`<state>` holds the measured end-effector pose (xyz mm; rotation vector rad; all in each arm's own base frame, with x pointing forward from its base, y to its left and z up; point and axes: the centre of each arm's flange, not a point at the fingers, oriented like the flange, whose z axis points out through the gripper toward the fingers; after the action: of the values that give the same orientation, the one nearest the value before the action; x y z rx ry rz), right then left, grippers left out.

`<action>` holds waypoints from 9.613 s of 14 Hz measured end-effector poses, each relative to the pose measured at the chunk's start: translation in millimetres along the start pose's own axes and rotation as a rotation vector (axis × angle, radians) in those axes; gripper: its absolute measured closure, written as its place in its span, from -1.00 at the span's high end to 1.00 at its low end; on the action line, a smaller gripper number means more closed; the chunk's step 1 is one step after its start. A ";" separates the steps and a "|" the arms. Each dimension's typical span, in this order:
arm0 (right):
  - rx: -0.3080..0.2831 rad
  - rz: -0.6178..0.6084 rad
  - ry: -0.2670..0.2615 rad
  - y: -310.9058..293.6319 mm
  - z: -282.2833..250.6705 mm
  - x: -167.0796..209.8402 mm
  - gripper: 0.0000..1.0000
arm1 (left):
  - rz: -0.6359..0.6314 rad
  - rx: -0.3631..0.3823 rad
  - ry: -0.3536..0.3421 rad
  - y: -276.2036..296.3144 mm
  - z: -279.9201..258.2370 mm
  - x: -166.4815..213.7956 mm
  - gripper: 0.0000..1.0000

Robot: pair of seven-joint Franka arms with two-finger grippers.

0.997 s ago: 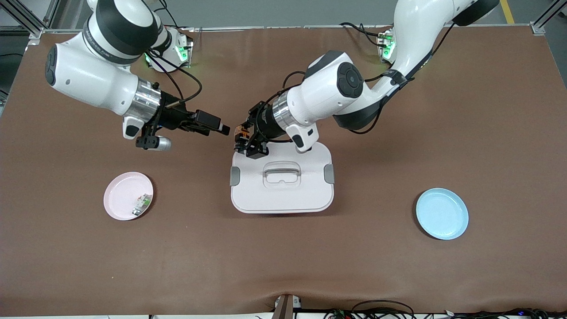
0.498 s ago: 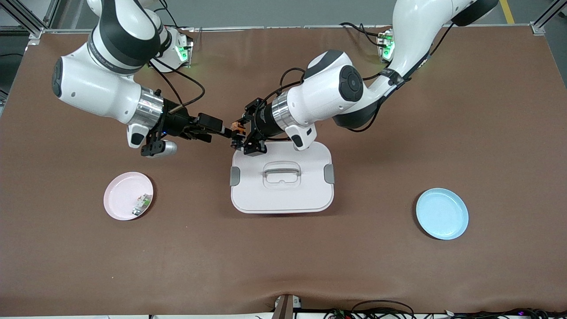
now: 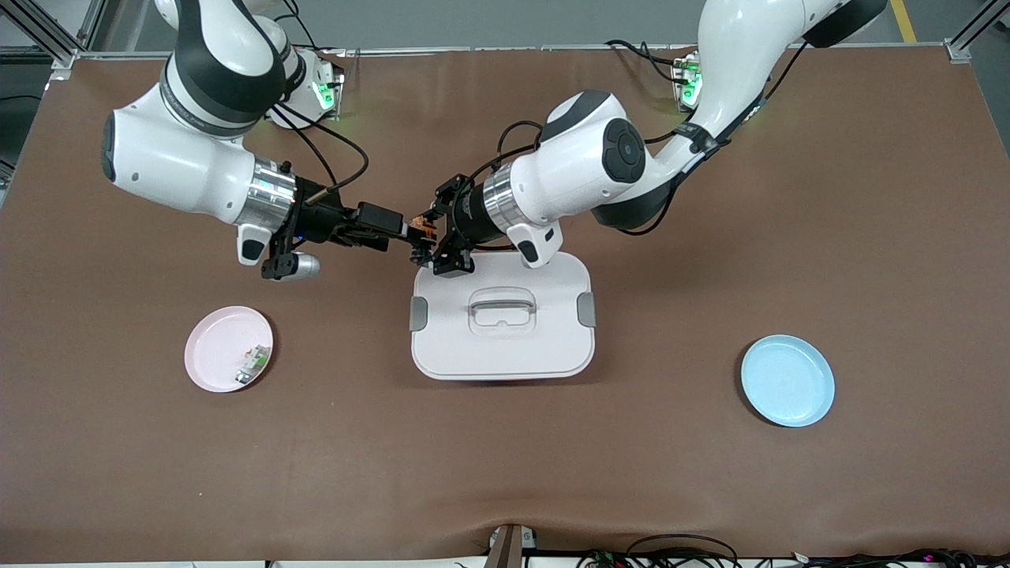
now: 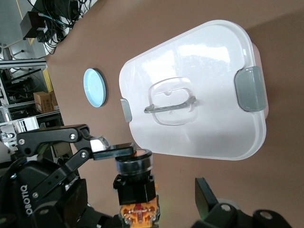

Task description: Transfer orange switch to right arm and place

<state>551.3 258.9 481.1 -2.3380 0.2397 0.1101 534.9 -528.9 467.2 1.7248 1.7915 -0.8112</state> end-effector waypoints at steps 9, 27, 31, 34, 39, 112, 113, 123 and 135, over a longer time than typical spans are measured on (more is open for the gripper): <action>-0.021 0.034 -0.055 0.4 28.4 -5.8 0.73 | -0.009 0.007 -0.007 -1.1 1.0 -0.6 0.46; -0.018 0.083 -0.091 -3.0 23.6 -7.3 -0.09 | -0.012 -0.012 -0.025 6.5 -11.0 -4.5 0.93; -0.060 0.064 -0.152 11.3 3.4 -0.5 -0.09 | 0.008 -0.090 -0.041 28.7 -61.3 -7.4 1.00; -0.198 -0.078 -0.188 46.0 -33.4 14.9 -0.18 | 0.048 -0.110 -0.005 49.1 -102.9 7.5 1.00; -0.452 -0.420 -0.231 115.8 -89.7 42.0 -0.18 | 0.118 -0.139 0.049 96.1 -164.4 61.8 1.00; -0.736 -0.154 -0.065 284.2 -161.3 125.8 1.00 | 1.497 0.624 0.754 -21.5 -476.0 184.3 1.00; -0.750 -0.142 -0.045 275.9 -171.7 121.5 1.00 | 1.497 0.625 0.754 -21.5 -476.0 184.7 1.00; -0.770 -0.200 0.088 209.7 -242.5 80.9 1.00 | 1.495 0.626 0.753 -20.9 -475.5 186.2 1.00; -0.740 -0.202 0.105 187.9 -285.9 7.6 1.00 | 1.507 0.633 0.749 -21.1 -469.9 182.3 1.00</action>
<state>522.1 -75.1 549.5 -3.0930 0.0026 -0.0343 521.7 -62.3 658.6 3.2072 -0.0124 0.0303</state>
